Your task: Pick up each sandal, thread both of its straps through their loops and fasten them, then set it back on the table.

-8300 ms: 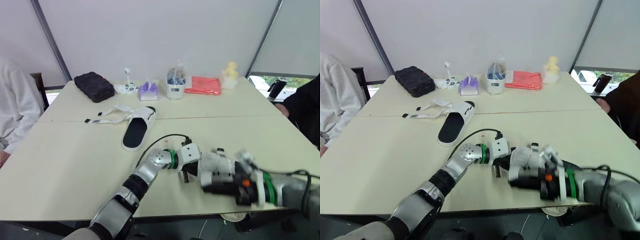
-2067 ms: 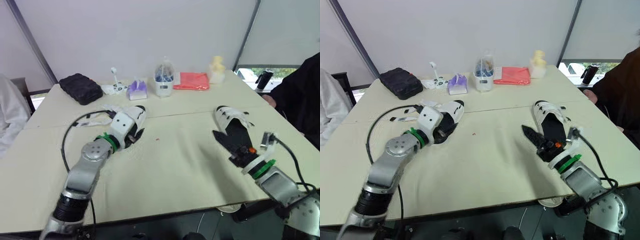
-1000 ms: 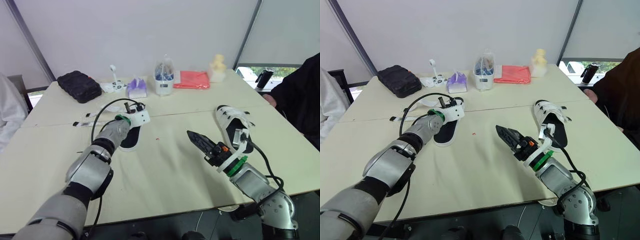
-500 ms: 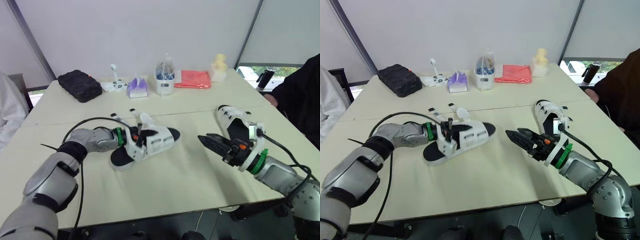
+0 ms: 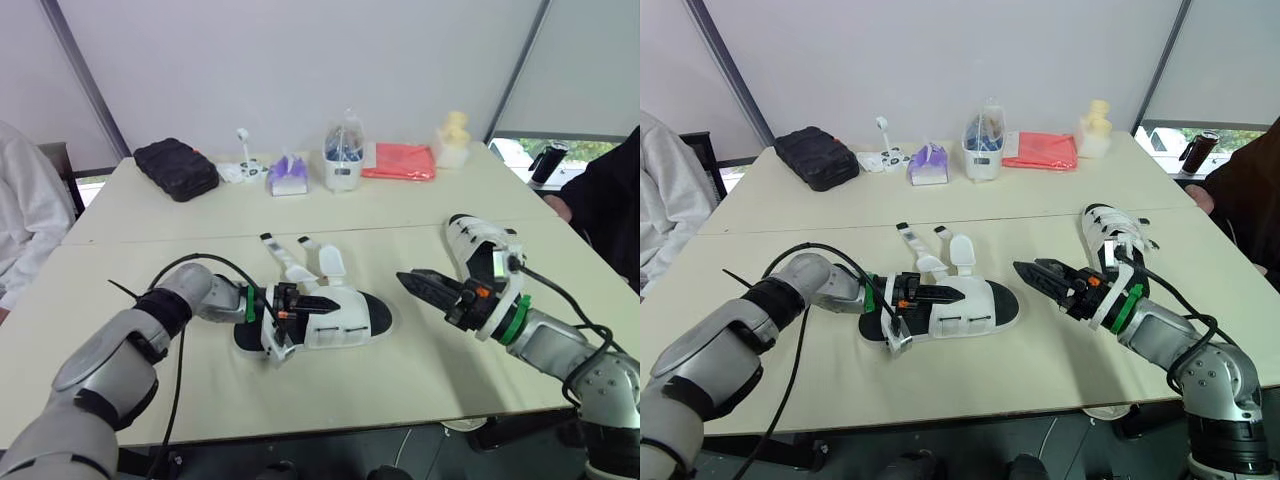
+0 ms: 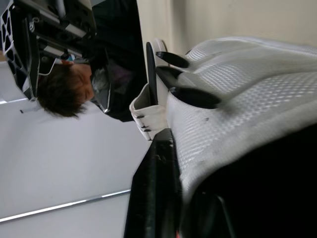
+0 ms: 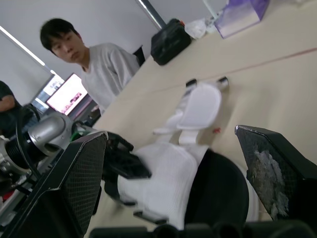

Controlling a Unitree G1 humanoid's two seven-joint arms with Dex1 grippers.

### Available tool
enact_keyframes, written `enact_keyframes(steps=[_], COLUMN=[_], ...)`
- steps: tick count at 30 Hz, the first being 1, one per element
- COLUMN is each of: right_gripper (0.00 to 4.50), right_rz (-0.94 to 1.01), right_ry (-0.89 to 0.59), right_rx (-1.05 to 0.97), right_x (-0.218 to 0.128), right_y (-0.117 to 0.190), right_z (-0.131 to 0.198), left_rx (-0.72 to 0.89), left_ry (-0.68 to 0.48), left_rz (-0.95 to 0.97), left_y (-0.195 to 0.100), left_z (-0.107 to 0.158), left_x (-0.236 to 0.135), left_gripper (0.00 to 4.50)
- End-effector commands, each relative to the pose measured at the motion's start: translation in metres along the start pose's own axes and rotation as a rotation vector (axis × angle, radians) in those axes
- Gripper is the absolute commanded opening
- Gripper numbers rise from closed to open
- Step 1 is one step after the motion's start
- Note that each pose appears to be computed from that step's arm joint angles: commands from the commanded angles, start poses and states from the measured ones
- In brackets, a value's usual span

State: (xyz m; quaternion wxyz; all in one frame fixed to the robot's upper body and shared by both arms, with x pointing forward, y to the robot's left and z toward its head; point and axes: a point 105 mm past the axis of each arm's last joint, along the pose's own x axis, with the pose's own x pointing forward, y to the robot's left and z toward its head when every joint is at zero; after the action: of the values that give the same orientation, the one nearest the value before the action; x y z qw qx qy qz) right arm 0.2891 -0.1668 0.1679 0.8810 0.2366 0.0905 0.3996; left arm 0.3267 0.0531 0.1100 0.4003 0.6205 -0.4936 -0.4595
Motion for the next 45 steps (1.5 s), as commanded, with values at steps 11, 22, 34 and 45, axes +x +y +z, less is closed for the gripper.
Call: enact_keyframes(steps=[11,22,34,45], right_gripper=[4.5,1.61,0.02,0.02], right_rz=[0.078,0.153,0.343,0.405], right_ry=[0.362,0.424,0.467,0.518], right_rx=[-0.34,-0.57,-0.69,-0.686], right_x=[0.015,0.018,0.049,0.057], right_y=[-0.014,-0.04,-0.03,-0.021], right_z=[-0.017,-0.014,-0.04,-0.057], left_rx=[-0.153,-0.729,-1.839,-2.105], left_ry=[0.159,0.706,0.734,0.846], left_rz=[0.085,0.359,0.711,0.865], left_y=[0.01,0.036,0.017,-0.003], left_z=[-0.007,-0.025,-0.034,-0.052], left_x=[-0.045,-0.145,-0.124,-0.147], left_gripper=[4.38,4.45,4.45,4.45])
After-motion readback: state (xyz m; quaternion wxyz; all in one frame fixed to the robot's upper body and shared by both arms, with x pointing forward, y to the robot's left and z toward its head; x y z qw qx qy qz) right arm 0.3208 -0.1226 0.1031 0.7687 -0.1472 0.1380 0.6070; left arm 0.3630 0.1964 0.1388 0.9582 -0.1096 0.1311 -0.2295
